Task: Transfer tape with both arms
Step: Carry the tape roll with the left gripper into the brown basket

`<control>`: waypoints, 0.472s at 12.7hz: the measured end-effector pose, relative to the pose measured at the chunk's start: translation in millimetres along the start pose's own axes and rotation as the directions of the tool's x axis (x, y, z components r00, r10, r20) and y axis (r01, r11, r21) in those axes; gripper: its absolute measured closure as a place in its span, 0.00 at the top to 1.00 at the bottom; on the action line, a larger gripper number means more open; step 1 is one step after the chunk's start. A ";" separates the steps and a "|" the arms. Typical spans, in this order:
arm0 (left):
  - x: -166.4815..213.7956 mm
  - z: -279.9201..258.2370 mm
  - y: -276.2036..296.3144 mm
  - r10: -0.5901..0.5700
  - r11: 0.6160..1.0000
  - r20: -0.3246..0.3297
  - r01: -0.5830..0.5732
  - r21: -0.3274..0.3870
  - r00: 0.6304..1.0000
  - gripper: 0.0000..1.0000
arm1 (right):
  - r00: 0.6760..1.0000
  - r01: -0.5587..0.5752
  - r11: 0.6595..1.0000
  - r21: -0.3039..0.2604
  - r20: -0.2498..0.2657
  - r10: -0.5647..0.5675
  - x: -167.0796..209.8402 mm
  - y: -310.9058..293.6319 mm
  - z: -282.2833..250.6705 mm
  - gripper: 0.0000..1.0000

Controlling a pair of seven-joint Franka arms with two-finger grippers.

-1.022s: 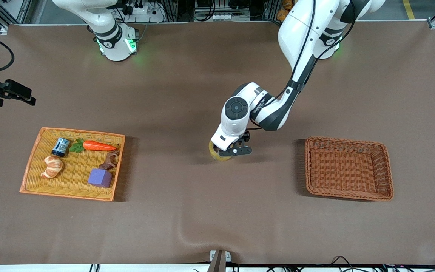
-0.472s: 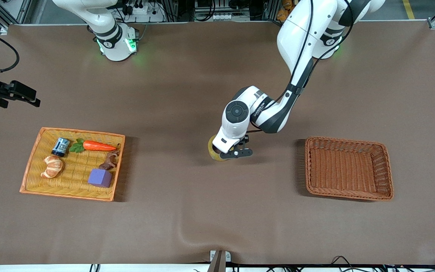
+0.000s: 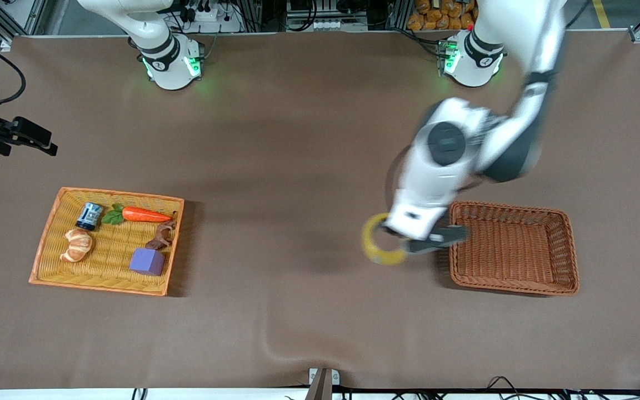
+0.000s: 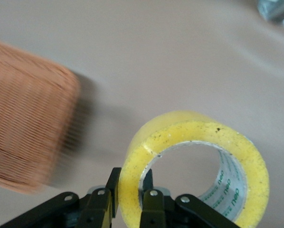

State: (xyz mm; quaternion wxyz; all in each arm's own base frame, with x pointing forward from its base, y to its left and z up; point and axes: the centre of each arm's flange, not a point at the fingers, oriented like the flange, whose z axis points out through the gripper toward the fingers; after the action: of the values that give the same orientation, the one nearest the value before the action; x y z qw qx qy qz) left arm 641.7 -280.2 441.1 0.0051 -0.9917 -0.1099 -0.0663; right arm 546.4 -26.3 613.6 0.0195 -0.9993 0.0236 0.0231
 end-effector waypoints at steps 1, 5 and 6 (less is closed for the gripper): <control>24.8 -10.1 -49.6 0.061 0.998 0.008 -0.061 0.015 0.998 0.22 | 1.000 -0.006 1.000 0.000 0.003 0.006 -1.7 -1.4 -1.4 1.00; 81.5 59.7 -220.4 0.235 0.971 0.120 -0.238 0.011 0.965 0.22 | 1.000 0.003 1.000 -0.004 -0.001 -0.003 -4.1 -11.2 -5.7 1.00; 85.8 81.5 -239.5 0.241 0.970 0.137 -0.245 0.009 0.961 0.22 | 1.000 0.006 1.000 -0.005 -0.002 -0.006 -4.1 -13.0 -6.0 1.00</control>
State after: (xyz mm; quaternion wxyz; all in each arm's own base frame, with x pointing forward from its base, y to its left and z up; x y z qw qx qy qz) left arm 683.0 -25.9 370.6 0.0184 -0.9998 0.0117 0.0036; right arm 543.2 -13.4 620.3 0.0169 -0.9994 0.0203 0.0222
